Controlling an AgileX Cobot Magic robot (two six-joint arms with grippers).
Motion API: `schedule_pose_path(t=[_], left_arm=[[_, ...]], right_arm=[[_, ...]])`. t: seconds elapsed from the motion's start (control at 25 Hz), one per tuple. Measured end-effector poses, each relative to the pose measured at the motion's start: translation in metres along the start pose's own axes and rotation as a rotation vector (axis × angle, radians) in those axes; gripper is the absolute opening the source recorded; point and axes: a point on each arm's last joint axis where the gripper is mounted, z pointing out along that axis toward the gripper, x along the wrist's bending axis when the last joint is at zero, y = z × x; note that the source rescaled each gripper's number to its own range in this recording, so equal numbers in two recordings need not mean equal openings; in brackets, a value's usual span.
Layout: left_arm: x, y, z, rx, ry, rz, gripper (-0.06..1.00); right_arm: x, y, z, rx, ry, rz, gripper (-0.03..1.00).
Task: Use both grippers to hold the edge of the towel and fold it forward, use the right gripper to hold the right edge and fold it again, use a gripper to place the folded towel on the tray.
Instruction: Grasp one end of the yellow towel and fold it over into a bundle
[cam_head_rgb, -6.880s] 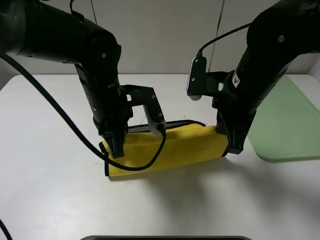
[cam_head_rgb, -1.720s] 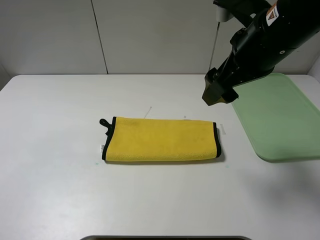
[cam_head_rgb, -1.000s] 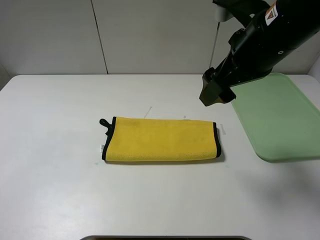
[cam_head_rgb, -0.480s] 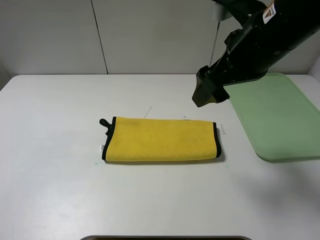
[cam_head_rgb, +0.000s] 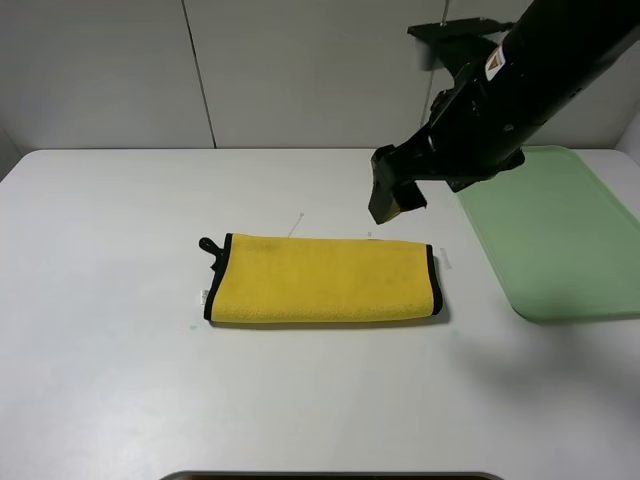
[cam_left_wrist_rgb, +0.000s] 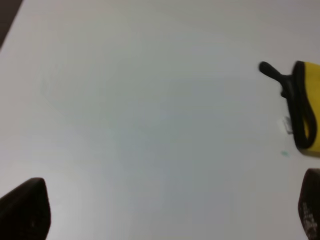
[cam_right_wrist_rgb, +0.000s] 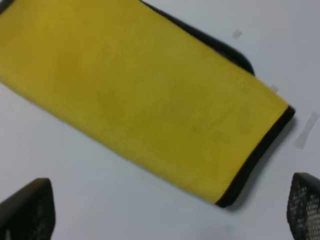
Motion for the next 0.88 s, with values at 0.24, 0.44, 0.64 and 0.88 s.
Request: schedule_pose_path(t=[0.24, 0.44, 0.64, 0.88], left_arm=[[0.000, 0.000, 0.000, -0.002, 0.026, -0.019, 1.00], [0.000, 0.000, 0.000, -0.002, 0.025, -0.019, 1.00], [0.000, 0.000, 0.000, -0.002, 0.025, -0.019, 1.00], [0.000, 0.000, 0.000, -0.002, 0.026, -0.019, 1.00]], right_arm=[[-0.002, 0.002, 0.041, 0.064, -0.016, 0.169, 1.00], [-0.013, 0.002, 0.073, 0.095, -0.060, 0.253, 1.00], [-0.036, 0.000, 0.093, 0.122, -0.094, 0.316, 1.00], [-0.067, -0.005, 0.109, 0.147, -0.130, 0.383, 1.00]])
